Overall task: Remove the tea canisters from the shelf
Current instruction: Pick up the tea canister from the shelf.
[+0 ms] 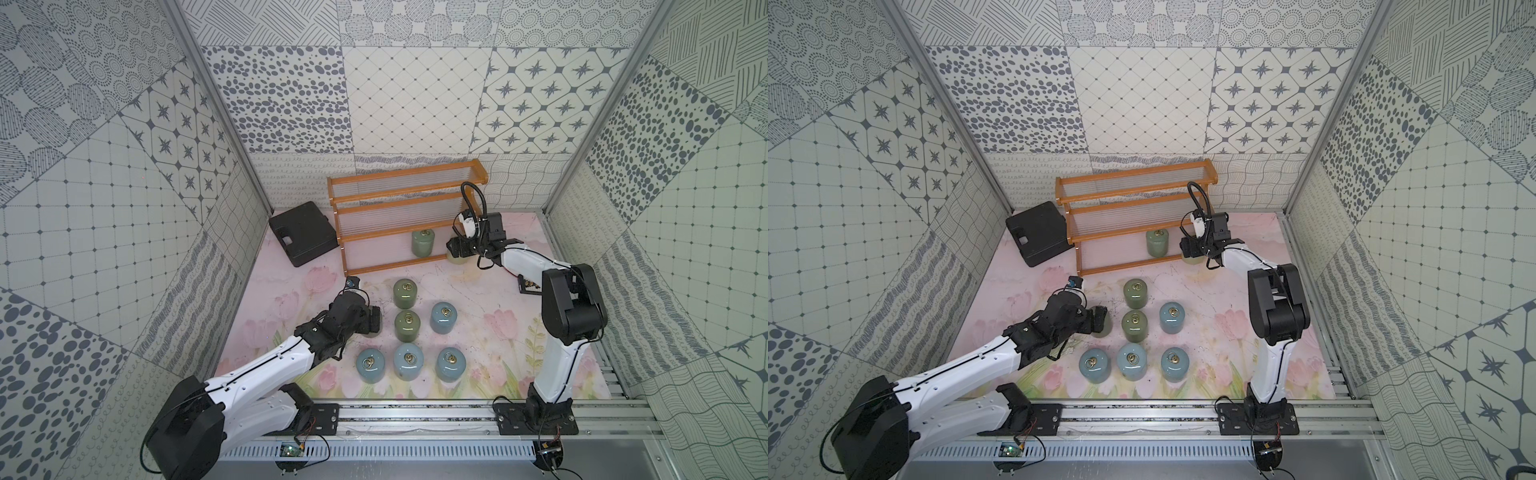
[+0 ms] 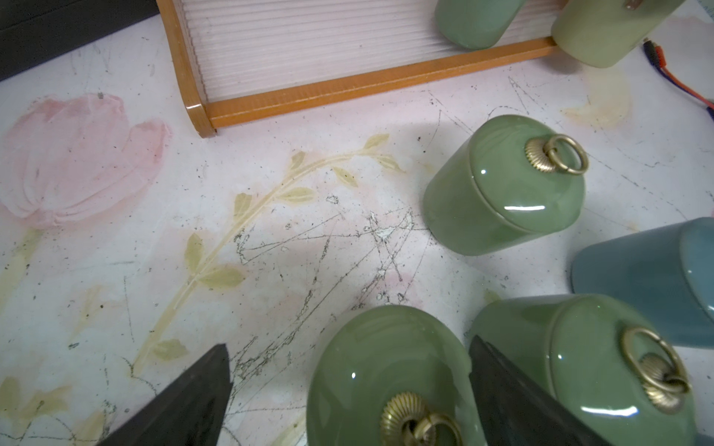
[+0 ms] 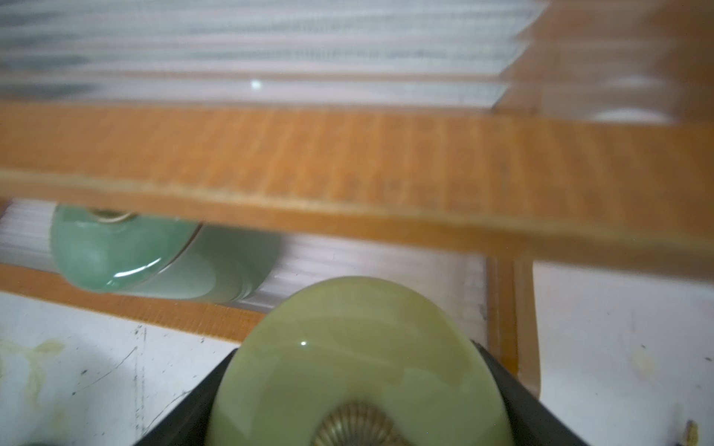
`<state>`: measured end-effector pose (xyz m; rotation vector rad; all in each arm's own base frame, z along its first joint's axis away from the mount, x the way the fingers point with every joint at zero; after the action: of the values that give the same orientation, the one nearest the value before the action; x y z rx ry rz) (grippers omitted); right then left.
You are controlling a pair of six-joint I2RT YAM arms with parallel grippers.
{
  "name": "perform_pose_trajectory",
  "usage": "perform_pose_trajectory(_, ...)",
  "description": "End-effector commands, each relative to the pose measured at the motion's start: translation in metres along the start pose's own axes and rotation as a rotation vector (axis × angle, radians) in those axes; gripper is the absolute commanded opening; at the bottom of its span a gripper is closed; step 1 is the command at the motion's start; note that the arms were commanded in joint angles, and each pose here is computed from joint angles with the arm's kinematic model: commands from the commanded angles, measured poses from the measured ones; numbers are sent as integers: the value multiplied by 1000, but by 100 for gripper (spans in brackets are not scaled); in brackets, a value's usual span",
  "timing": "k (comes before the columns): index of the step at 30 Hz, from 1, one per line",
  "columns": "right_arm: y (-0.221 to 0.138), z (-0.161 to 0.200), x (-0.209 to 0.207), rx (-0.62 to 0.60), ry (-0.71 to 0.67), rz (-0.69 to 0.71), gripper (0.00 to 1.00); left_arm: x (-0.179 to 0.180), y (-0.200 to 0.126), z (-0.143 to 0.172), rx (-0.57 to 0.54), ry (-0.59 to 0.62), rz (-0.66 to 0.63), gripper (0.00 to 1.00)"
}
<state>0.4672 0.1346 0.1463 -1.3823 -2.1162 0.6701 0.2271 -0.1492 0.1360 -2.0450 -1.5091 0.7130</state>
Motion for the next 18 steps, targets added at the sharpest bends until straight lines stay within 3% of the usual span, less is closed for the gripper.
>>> perform_pose_trajectory(1,-23,-27,29,-142,-25,-64,77,-3,2,-7,-21,-12,13,100)
perform_pose_trajectory(18,-32,15,98,-98,-77,-123,77,-4,1,-11,-27,12,11,100)
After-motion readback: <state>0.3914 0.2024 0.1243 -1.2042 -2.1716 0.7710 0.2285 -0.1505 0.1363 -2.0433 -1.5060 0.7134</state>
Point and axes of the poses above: each gripper's point midway between its finger pads, its own y axis out along the fingers, its own x axis along the line the jaws close on, z = x × y, the point moved 5 cm from there along -y, back along the fingers, and after that the axes turned 3 degrees about y, right-handed, at the moved point
